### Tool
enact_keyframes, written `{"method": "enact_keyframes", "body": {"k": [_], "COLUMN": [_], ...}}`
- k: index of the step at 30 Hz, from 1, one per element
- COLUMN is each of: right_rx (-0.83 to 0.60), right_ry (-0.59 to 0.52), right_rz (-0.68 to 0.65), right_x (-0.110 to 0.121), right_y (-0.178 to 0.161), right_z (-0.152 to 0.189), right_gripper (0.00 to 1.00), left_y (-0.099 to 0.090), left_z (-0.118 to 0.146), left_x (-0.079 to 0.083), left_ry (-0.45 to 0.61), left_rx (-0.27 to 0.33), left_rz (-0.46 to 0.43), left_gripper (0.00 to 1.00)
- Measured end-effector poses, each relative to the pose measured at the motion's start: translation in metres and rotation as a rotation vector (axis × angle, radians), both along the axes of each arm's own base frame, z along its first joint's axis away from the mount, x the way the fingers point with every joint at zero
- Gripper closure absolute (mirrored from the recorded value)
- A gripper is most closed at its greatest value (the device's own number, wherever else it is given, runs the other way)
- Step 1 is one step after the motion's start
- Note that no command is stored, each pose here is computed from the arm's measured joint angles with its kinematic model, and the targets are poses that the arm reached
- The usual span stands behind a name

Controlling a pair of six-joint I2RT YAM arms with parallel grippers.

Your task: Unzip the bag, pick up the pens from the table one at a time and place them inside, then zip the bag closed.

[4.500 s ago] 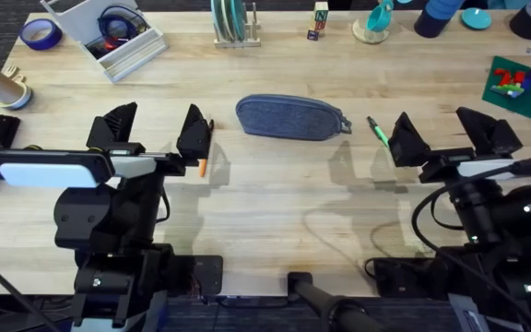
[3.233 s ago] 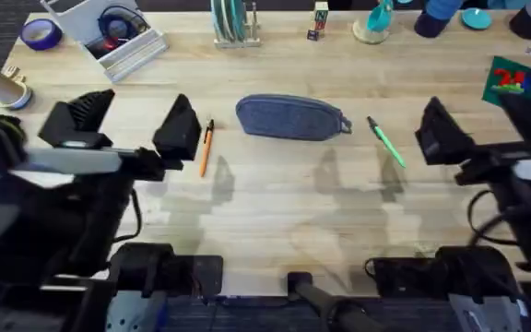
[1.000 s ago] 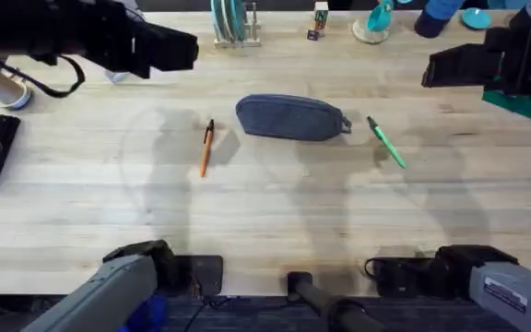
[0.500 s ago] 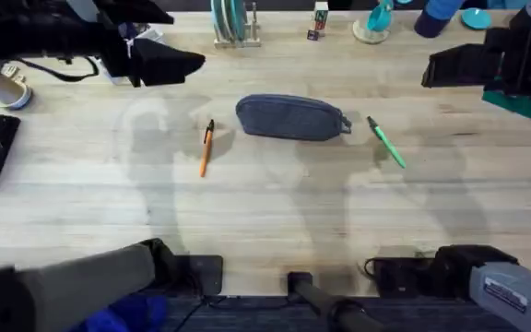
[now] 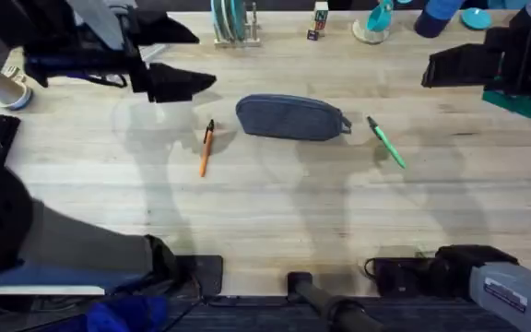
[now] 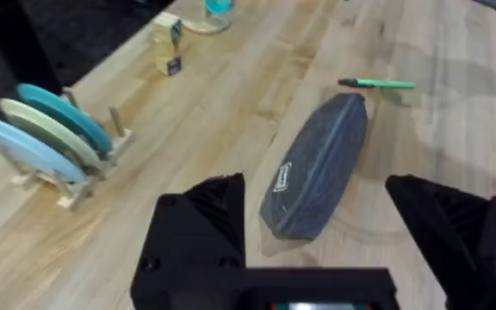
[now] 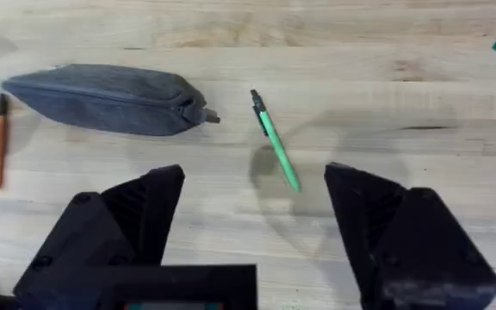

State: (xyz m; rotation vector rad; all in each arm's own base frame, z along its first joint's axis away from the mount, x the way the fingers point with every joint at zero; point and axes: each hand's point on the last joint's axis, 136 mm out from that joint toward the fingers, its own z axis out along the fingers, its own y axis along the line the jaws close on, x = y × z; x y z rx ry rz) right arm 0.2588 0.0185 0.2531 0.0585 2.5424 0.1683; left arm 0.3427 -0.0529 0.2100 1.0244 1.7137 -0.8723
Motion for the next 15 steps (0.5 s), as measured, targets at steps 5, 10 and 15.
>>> {"method": "enact_keyframes", "body": {"k": [5, 10, 15], "right_rx": [0.000, 0.000, 0.000], "right_ry": [0.000, 0.000, 0.000], "right_rz": [0.000, 0.000, 0.000], "right_x": [0.000, 0.000, 0.000], "right_y": [0.000, 0.000, 0.000], "right_z": [0.000, 0.000, 0.000], "right_gripper": [0.003, 0.004, 0.003], "left_y": [-0.001, -0.001, -0.010], "left_z": [-0.022, -0.042, -0.056], "left_x": [-0.001, 0.002, 0.007], "left_ry": [0.016, 0.004, -0.005], "left_rx": [-0.021, -0.025, -0.055], "left_rz": [-0.046, -0.075, -0.110], "left_gripper": [0.013, 0.012, 0.010]}}
